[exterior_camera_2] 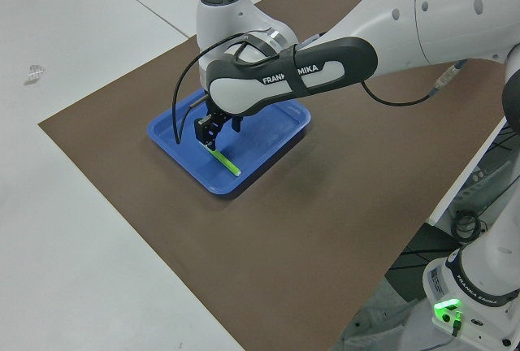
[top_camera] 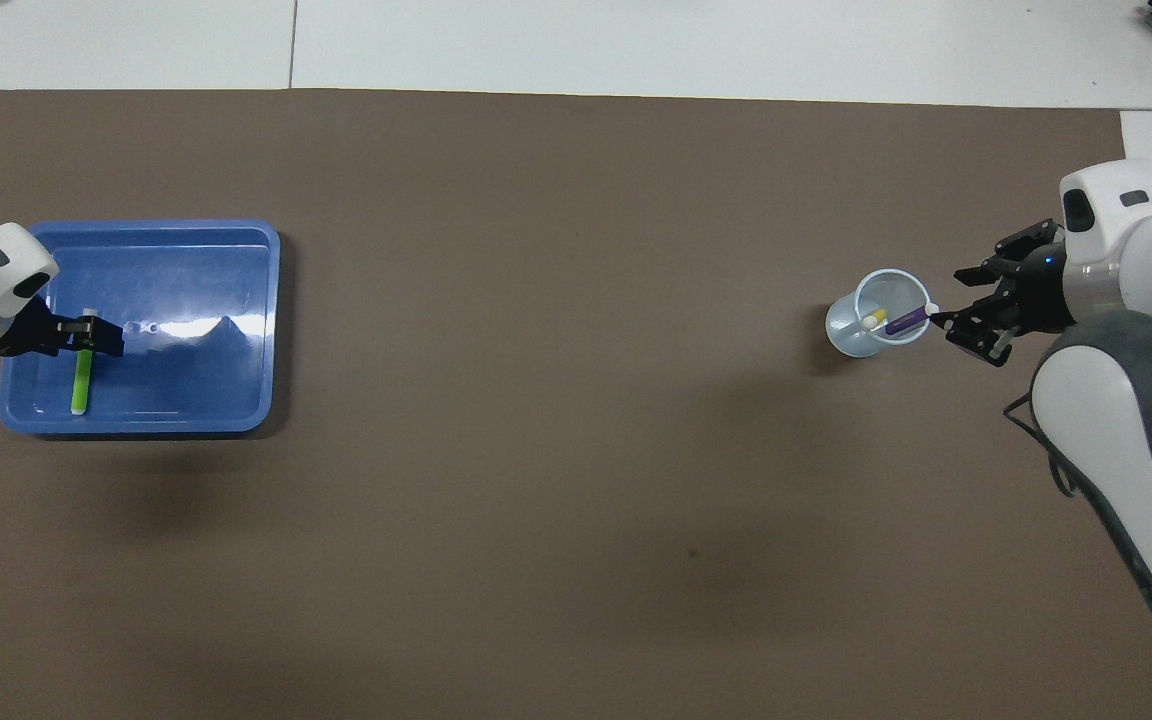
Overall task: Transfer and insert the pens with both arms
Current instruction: 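Grasp the green pen with the left gripper while the right gripper returns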
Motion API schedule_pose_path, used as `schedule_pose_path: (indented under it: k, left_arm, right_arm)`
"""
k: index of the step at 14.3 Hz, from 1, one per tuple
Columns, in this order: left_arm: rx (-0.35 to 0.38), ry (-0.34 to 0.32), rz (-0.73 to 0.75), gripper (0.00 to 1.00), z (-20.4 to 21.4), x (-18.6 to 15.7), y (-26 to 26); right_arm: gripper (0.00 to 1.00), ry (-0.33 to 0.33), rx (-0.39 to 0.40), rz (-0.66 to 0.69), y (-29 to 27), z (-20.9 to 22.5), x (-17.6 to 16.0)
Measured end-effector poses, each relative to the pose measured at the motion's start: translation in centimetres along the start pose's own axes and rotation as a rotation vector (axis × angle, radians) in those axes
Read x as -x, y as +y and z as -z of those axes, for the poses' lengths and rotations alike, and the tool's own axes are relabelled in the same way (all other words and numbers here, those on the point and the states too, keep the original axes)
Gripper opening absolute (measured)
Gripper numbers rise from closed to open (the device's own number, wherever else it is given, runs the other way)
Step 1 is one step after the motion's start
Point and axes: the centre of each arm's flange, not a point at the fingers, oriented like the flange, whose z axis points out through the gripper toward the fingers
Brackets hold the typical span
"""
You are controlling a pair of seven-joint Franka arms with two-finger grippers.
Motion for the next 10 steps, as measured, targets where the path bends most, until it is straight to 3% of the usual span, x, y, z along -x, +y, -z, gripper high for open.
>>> schedule_pose_path:
  k: [3, 4, 5, 6, 10]
  left_arm:
    - [0.0, 0.009, -0.02, 0.8, -0.3, 0.1, -0.7]
    - [-0.001, 0.014, -0.025, 0.74, -0.4, 0.0, -0.8]
    - [-0.001, 0.016, -0.028, 0.74, -0.5, 0.0, -0.9]
    - [0.0, 0.018, -0.031, 0.63, -0.8, -0.1, -0.9]
    - [0.004, 0.017, -0.051, 0.6, -2.1, -0.1, -0.9]
  right_arm:
    - [0.95, 0.0, -0.001, 0.002, -0.1, 0.0, -0.1]
    - [1.0, 0.0, -0.001, 0.002, -0.1, 0.0, -0.1]
    - [1.0, 0.0, -0.001, 0.003, -0.1, 0.0, -0.1]
    - [1.0, 0.0, -0.002, 0.007, -0.2, -0.1, -0.4]
    - [1.0, 0.005, -0.018, -0.004, -2.7, -0.7, -3.9]
